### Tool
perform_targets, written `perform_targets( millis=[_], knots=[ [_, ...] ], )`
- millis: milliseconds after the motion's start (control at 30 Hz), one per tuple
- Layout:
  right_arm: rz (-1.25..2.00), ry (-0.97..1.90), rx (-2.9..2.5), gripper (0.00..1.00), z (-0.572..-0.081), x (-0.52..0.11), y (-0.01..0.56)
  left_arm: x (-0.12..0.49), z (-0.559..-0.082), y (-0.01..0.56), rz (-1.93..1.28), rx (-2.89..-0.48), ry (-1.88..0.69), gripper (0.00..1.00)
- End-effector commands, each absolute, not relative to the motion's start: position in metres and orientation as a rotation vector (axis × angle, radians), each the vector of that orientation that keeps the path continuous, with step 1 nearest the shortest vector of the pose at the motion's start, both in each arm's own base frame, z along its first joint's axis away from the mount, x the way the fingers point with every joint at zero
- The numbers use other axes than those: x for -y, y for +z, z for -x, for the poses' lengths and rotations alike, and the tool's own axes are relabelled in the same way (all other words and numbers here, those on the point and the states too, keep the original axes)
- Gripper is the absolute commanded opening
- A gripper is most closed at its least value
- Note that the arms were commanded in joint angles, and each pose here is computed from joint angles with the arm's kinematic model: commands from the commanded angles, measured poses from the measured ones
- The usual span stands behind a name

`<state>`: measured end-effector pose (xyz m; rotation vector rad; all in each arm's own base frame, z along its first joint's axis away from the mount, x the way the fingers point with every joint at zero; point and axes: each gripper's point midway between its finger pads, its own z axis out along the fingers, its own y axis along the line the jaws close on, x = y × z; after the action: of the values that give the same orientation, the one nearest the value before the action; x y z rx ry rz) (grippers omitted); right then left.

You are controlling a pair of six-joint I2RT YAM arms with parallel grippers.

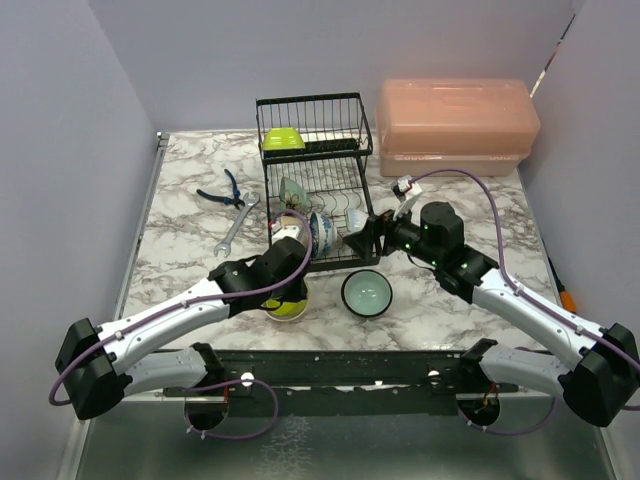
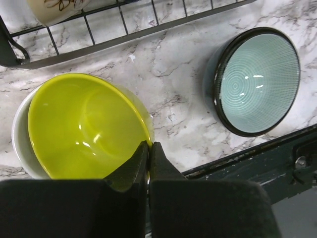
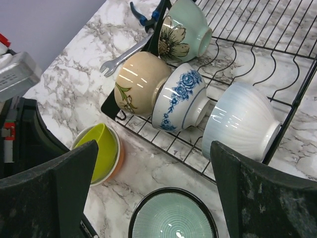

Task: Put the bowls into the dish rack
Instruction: Adjust the bowl at the center of the board.

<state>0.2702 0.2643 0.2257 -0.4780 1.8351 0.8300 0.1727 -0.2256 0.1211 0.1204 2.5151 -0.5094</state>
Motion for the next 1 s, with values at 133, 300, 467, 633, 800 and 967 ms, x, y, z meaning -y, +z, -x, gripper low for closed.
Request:
perform_targets(
  millis=[133, 300, 467, 633, 800, 967],
  knots=[
    [0.404, 0.835, -1.881, 1.0, -0.278, -0.265, 0.239, 0.239, -0.176, 0.17, -0.105, -2.393, -0.675, 0.0],
    [0.418, 0.848, -1.887, 1.0, -0.278, -0.269, 0.238, 0.247, -0.173, 0.17, -0.075, -2.367, -0.775, 0.0],
    [0.43, 0.857, -1.934, 1.0, -0.275, -0.271, 0.229, 0.248, -0.169, 0.159, 0.001, -2.359, -0.86, 0.0],
    [0.455, 0.877, -1.946, 1.0, -0.272, -0.275, 0.227, 0.238, -0.169, 0.148, 0.084, -2.355, -0.87, 0.0],
    [0.461, 0.887, -1.916, 1.0, -0.271, -0.275, 0.231, 0.229, -0.171, 0.144, 0.137, -2.338, -0.86, 0.01],
    [0.47, 0.887, -1.913, 1.0, -0.27, -0.275, 0.23, 0.224, -0.172, 0.137, 0.12, -2.342, -0.824, 0.32]
  ],
)
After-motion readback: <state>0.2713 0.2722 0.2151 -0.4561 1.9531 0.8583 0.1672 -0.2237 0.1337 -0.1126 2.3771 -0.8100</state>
